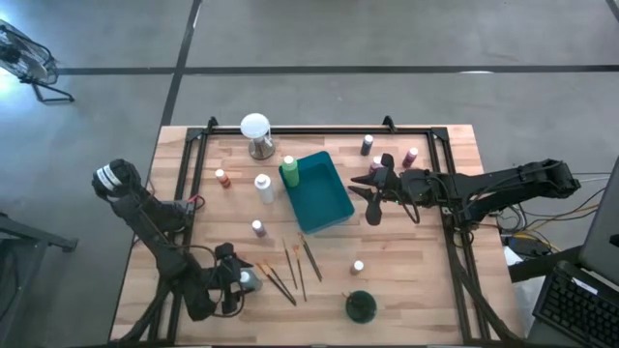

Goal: Pick & Place Paint Supplies
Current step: Put the blue paint bottle into the blue bin

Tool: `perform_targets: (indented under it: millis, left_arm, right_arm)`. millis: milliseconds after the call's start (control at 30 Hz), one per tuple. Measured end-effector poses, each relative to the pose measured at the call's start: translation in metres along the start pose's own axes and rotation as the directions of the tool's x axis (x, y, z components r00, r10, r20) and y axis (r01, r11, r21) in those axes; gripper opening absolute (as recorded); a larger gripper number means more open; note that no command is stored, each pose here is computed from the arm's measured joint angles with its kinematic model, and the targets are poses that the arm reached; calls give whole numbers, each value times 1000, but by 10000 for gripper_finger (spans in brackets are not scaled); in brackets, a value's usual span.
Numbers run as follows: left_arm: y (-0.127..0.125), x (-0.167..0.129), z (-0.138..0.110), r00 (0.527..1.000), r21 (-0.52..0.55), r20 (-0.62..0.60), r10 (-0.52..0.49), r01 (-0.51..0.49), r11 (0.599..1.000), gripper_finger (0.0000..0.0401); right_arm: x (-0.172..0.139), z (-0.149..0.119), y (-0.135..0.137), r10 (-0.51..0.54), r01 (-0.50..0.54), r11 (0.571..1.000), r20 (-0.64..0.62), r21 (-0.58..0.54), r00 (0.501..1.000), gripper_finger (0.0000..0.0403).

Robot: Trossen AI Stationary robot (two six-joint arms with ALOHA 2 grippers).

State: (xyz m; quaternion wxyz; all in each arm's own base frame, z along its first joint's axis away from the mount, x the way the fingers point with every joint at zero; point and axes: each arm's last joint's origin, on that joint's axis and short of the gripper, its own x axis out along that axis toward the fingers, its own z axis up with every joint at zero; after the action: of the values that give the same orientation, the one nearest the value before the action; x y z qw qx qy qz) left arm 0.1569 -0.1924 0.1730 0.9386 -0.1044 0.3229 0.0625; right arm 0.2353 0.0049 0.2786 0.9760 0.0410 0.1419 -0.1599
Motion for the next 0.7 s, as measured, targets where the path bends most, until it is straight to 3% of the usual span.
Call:
perform_targets:
  millis: [467, 700]
  left_arm:
    - [3, 6, -9, 998, 61, 70, 9, -13, 998, 327]
    - [4, 6, -12, 997, 77, 77, 13, -19, 997, 297]
  right_arm:
    - [0, 0, 0, 0, 0, 1000, 1, 4, 1000, 133]
    - [0, 0, 0, 0, 0, 1000, 1, 5, 1000, 147]
